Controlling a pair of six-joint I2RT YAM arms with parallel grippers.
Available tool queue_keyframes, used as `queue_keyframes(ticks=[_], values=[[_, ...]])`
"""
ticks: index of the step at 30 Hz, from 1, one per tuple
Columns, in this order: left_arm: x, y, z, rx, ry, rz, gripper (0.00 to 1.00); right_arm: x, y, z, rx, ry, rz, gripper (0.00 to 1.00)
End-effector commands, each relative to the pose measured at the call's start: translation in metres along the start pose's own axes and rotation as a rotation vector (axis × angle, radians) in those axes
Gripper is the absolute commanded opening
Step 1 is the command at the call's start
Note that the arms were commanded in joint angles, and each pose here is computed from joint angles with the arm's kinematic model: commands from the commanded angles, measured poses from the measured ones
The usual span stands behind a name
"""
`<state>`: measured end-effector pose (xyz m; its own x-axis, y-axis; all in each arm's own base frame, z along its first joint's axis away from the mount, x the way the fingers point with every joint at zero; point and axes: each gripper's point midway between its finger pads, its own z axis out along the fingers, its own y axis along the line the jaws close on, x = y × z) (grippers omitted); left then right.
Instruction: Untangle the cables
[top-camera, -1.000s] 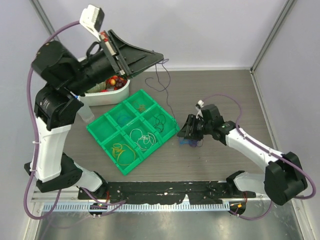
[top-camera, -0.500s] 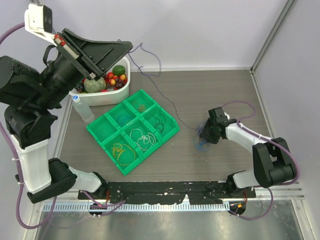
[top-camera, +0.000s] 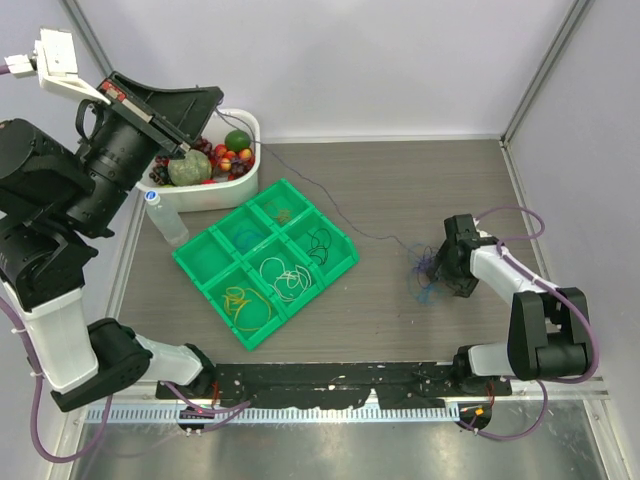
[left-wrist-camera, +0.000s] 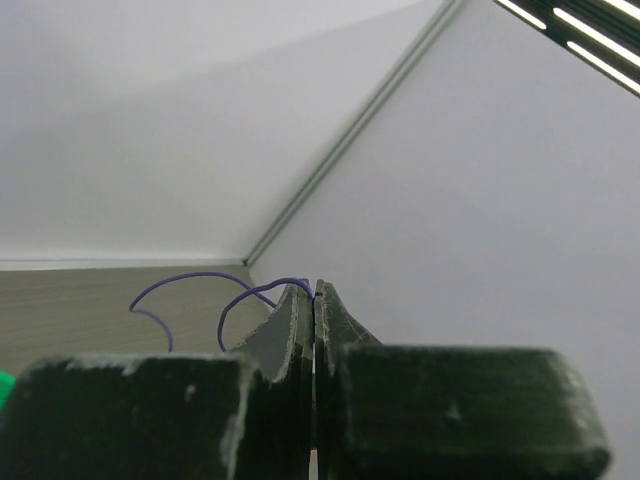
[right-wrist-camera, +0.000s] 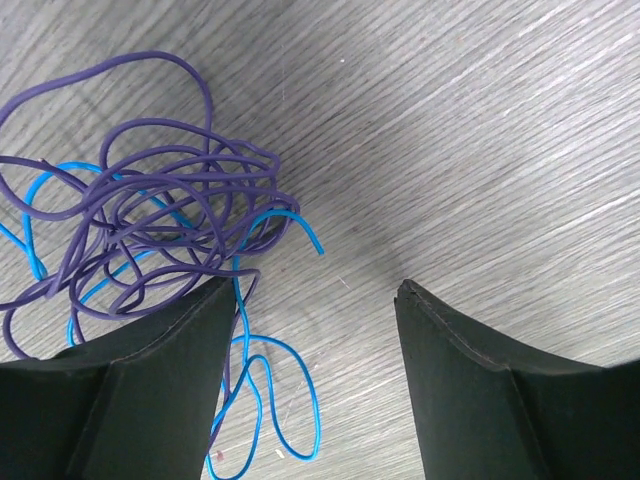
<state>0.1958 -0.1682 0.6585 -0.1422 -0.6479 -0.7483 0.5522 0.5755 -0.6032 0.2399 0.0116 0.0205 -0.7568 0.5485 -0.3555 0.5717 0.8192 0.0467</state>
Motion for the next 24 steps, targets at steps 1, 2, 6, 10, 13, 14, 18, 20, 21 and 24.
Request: queue_keyframes(ticks=[1,2,6,10,13,14,18,20,21,24], values=[[-0.021,0.028,-0.015,-0.138,-0.080,0.109,0.00,-0.021,0.001,-0.013,0.001,-0.064,-0.011,0.71],[-0.024,0.032,-0.017,-0.155,-0.088,0.132,0.00,-0.028,0.000,-0.017,0.010,-0.087,-0.020,0.71],[-0.024,0.050,-0.020,-0.231,-0.078,0.248,0.00,-0.035,-0.002,-0.021,0.037,-0.102,-0.041,0.69],[-0.034,0.081,-0.027,-0.396,-0.101,0.372,0.00,-0.028,-0.005,-0.012,0.058,-0.078,-0.021,0.66],[-0.052,0.104,-0.044,-0.552,-0.144,0.458,0.00,-0.022,-0.006,-0.004,0.073,-0.050,-0.006,0.65],[-0.054,0.109,-0.047,-0.584,-0.149,0.479,0.00,-0.022,-0.002,-0.004,0.053,-0.048,-0.004,0.65],[-0.046,0.111,-0.040,-0.579,-0.141,0.465,0.00,-0.026,0.018,-0.014,-0.069,-0.060,-0.033,0.64],[-0.044,0.108,-0.033,-0.562,-0.145,0.446,0.00,-0.030,0.022,-0.019,-0.095,-0.072,-0.058,0.64],[-0.048,0.105,-0.032,-0.556,-0.160,0.440,0.00,-0.030,0.022,-0.020,-0.089,-0.074,-0.074,0.64],[-0.073,0.097,-0.035,-0.565,-0.252,0.431,0.00,-0.028,0.008,-0.008,-0.001,-0.064,-0.096,0.64]])
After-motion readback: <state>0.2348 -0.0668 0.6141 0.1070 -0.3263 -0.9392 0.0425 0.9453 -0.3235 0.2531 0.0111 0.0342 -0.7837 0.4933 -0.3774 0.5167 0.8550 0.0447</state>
